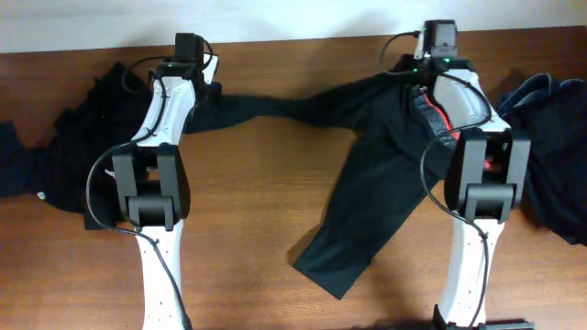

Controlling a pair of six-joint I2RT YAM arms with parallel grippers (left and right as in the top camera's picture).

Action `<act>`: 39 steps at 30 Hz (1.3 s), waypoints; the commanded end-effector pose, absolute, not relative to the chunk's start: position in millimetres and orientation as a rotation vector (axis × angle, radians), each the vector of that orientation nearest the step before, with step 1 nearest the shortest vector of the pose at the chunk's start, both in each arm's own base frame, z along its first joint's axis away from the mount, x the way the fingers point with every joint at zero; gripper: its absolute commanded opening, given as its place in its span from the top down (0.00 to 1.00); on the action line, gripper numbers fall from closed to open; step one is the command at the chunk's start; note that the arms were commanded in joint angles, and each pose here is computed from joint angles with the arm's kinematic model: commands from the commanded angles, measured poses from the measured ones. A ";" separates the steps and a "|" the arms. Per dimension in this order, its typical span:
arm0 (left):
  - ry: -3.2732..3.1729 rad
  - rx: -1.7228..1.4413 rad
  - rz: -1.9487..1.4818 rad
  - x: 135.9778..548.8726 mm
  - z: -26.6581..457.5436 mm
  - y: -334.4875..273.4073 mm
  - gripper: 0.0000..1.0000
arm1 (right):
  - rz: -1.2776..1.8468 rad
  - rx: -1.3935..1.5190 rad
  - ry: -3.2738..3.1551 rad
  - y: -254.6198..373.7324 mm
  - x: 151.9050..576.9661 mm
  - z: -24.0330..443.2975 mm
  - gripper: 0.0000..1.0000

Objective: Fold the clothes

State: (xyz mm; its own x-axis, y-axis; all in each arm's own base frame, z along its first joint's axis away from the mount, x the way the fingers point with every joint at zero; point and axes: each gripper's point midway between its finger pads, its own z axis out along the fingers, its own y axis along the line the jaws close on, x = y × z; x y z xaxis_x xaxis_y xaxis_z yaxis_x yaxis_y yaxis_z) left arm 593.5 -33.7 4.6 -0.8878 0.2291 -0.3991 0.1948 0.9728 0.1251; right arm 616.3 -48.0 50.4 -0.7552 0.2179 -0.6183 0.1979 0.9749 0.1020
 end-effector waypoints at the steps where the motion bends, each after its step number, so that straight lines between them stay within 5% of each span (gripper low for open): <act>1: 2.831 0.285 0.125 571.1 -55.2 -26.4 0.99 | -0.012 0.406 2.435 -78.7 614.4 41.0 0.96; 12: 2.809 0.272 0.185 576.4 -52.9 -19.5 0.99 | -0.014 0.414 2.364 -89.5 626.0 52.0 0.91; 15: 2.791 0.257 0.253 580.3 -50.6 -11.5 0.99 | -0.014 0.414 2.362 -89.5 626.2 52.2 0.83; 17: 2.769 0.243 0.303 584.9 -47.8 -5.6 0.99 | -0.015 0.414 2.361 -90.0 626.3 52.4 0.64; 19: 2.740 0.228 0.352 590.8 -44.2 0.1 0.90 | -0.015 0.414 2.361 -90.0 626.4 52.5 0.19; 20: 2.726 0.220 0.371 593.5 -42.5 2.4 0.76 | -0.015 0.413 2.362 -90.0 626.2 52.4 0.03; 22: 2.702 0.208 0.397 598.7 -38.3 5.4 0.51 | -0.015 0.414 2.368 -89.8 625.1 52.1 0.01; 28: 2.678 0.203 0.386 607.8 -11.8 3.3 0.03 | -0.015 0.414 2.370 -88.9 619.0 72.9 0.01; 39: 2.671 0.104 0.113 607.5 78.7 -28.1 0.01 | -0.004 0.407 2.351 -83.1 588.3 157.3 0.02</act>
State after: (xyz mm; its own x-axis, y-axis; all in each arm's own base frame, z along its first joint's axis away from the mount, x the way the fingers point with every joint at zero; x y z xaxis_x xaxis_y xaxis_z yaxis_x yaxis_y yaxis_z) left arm 597.6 -6.6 42.0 -0.9188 0.1465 -0.3664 0.0715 0.9750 0.2106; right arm 593.7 -80.7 84.6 -0.7476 0.2960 -0.5945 0.2953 0.9500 0.1017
